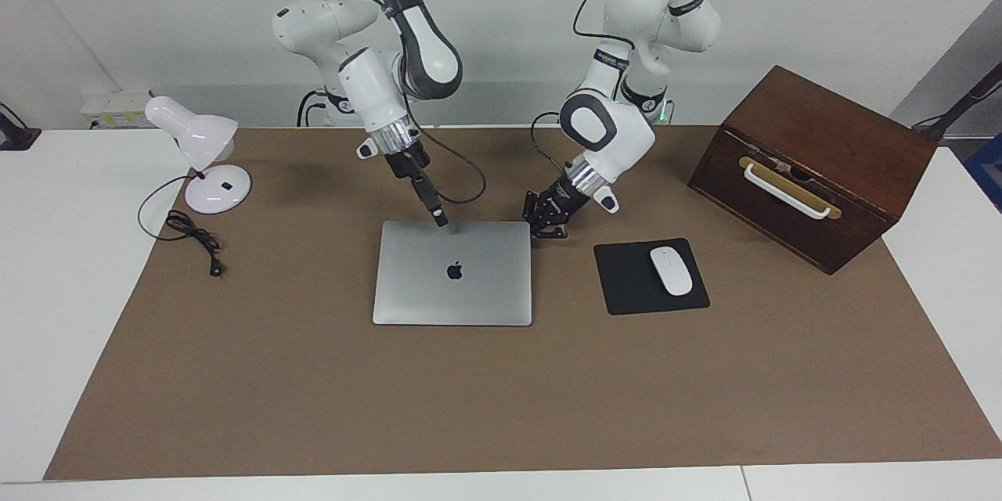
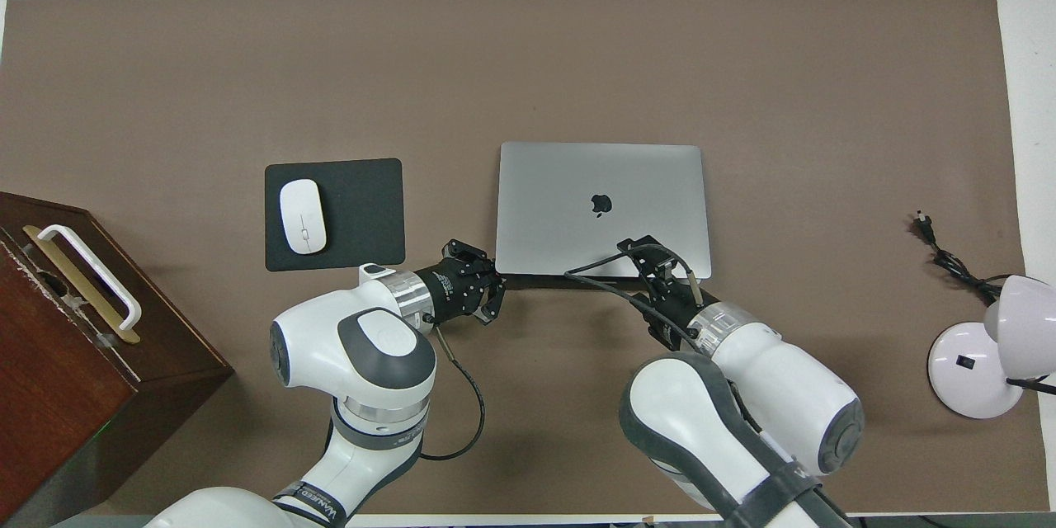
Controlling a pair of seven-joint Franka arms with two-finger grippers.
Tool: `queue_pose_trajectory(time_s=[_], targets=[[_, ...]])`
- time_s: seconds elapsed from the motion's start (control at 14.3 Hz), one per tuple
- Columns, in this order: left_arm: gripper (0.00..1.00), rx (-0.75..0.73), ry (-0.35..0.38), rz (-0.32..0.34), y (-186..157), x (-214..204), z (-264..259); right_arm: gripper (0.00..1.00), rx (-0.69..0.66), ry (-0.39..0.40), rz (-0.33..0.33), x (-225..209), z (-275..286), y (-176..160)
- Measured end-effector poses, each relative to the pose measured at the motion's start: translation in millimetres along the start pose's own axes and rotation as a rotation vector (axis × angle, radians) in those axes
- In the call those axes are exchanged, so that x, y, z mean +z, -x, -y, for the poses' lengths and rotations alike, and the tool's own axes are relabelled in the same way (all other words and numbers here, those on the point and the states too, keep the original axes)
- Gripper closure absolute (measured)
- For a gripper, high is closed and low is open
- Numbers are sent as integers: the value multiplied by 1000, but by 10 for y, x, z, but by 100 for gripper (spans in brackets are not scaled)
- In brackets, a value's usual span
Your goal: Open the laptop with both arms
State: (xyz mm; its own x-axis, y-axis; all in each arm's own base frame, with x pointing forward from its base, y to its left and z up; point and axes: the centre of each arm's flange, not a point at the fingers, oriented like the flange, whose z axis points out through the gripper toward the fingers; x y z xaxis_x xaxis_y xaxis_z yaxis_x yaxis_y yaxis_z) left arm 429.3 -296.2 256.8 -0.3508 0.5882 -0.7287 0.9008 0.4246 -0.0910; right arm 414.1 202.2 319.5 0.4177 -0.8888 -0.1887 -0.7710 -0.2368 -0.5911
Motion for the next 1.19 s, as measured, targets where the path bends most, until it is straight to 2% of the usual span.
queue_pose_trajectory(time_s=[0.7,1.19], targets=[[99,8,10,14,-21,5,17,0,34,-13,-17,134,182,-205],[99,3,14,19,-28,6,22,0,32,-12,-15,213,229,-184]])
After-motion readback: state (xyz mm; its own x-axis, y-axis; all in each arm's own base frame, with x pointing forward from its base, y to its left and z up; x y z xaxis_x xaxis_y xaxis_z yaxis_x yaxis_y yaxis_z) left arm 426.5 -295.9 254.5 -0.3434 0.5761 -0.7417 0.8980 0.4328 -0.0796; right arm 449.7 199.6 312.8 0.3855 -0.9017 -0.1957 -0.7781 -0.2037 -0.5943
